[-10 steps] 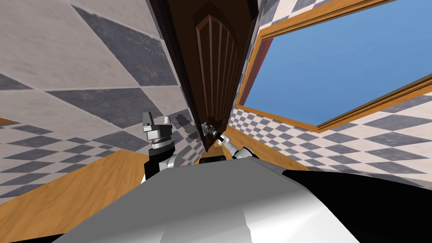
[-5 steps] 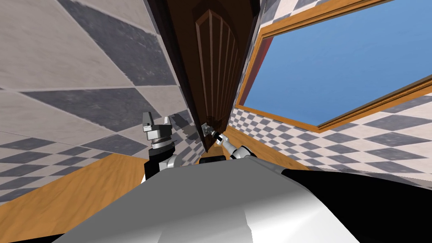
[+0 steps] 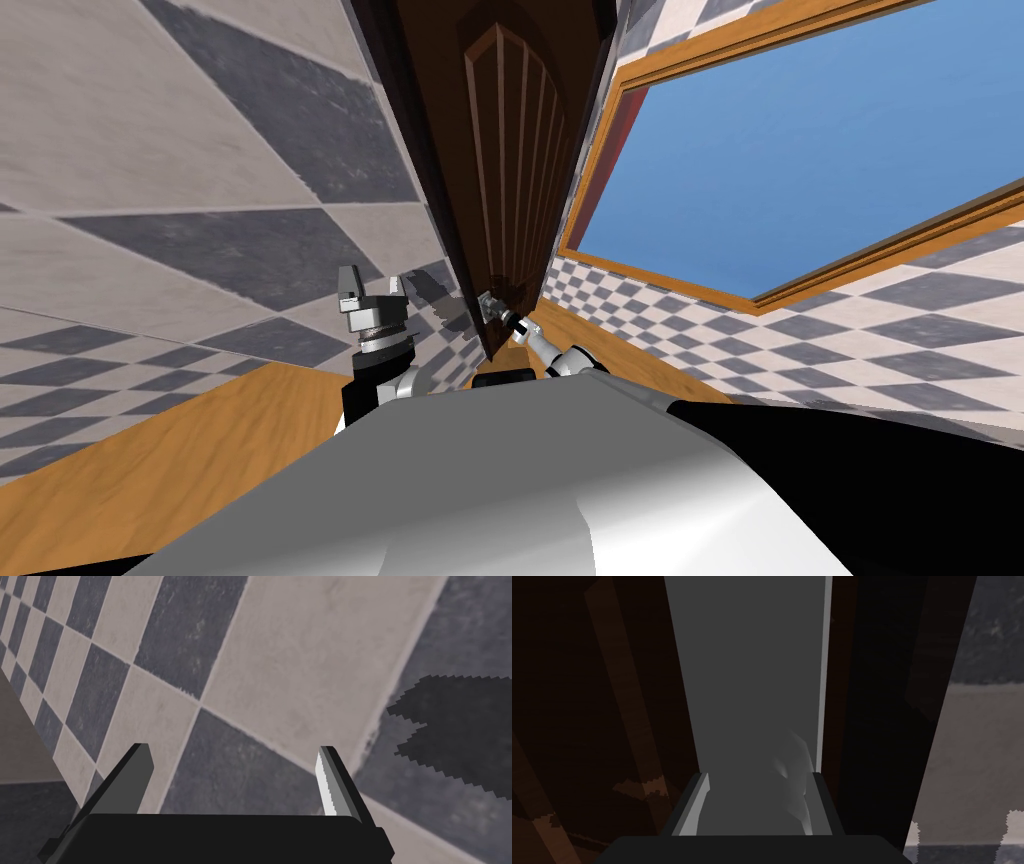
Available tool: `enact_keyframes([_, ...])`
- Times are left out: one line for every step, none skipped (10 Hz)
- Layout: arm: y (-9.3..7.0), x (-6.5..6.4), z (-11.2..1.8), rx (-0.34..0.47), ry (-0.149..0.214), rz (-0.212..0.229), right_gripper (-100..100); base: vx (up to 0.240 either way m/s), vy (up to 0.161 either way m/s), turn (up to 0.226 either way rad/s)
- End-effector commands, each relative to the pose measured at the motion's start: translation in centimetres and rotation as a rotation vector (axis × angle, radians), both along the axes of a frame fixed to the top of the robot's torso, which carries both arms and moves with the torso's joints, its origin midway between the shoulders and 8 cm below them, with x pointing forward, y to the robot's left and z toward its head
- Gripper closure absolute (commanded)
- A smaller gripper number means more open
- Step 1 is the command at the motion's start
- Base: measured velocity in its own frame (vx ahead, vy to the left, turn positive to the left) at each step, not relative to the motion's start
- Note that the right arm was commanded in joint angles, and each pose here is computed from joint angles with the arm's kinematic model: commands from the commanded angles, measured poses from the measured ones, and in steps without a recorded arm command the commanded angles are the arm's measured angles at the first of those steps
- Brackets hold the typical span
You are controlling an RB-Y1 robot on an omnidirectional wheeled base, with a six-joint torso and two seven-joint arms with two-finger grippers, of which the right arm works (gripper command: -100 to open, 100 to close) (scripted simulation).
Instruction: Pull the door open
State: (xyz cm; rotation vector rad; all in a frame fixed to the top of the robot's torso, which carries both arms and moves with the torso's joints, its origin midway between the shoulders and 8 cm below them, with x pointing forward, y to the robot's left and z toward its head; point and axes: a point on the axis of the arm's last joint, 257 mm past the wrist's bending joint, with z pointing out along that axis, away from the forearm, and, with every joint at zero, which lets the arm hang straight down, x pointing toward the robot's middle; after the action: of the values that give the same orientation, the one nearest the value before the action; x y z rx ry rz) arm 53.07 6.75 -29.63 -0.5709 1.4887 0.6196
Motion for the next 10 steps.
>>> enact_keyframes([-0.9,0.4,0.0,0.028,0.024,-0.019,100,-0.038,-0.034,0.217])
enact_keyframes([-1.5,0.7,0.0,0.049,0.041,-0.032,100,-0.057,-0.079,0.240])
enact_keyframes([-1.9,0.9,0.0,0.065,0.054,-0.041,100,-0.055,-0.078,0.192])
enact_keyframes([-2.7,1.3,0.0,0.096,0.078,-0.060,100,-0.062,-0.069,0.278])
enact_keyframes([-3.2,1.5,0.0,0.112,0.090,-0.070,100,-0.078,-0.054,0.178])
enact_keyframes([-3.7,1.7,0.0,0.132,0.105,-0.081,100,-0.072,-0.043,0.126])
enact_keyframes([-4.3,2.0,0.0,0.156,0.122,-0.094,100,-0.071,-0.055,0.168])
enact_keyframes([-4.9,2.2,0.0,0.180,0.138,-0.107,100,-0.064,-0.066,0.180])
enact_keyframes([-5.5,2.5,0.0,0.205,0.155,-0.120,100,-0.056,-0.059,0.196])
enact_keyframes([-6.1,2.7,0.1,0.229,0.171,-0.133,100,-0.058,-0.051,0.168])
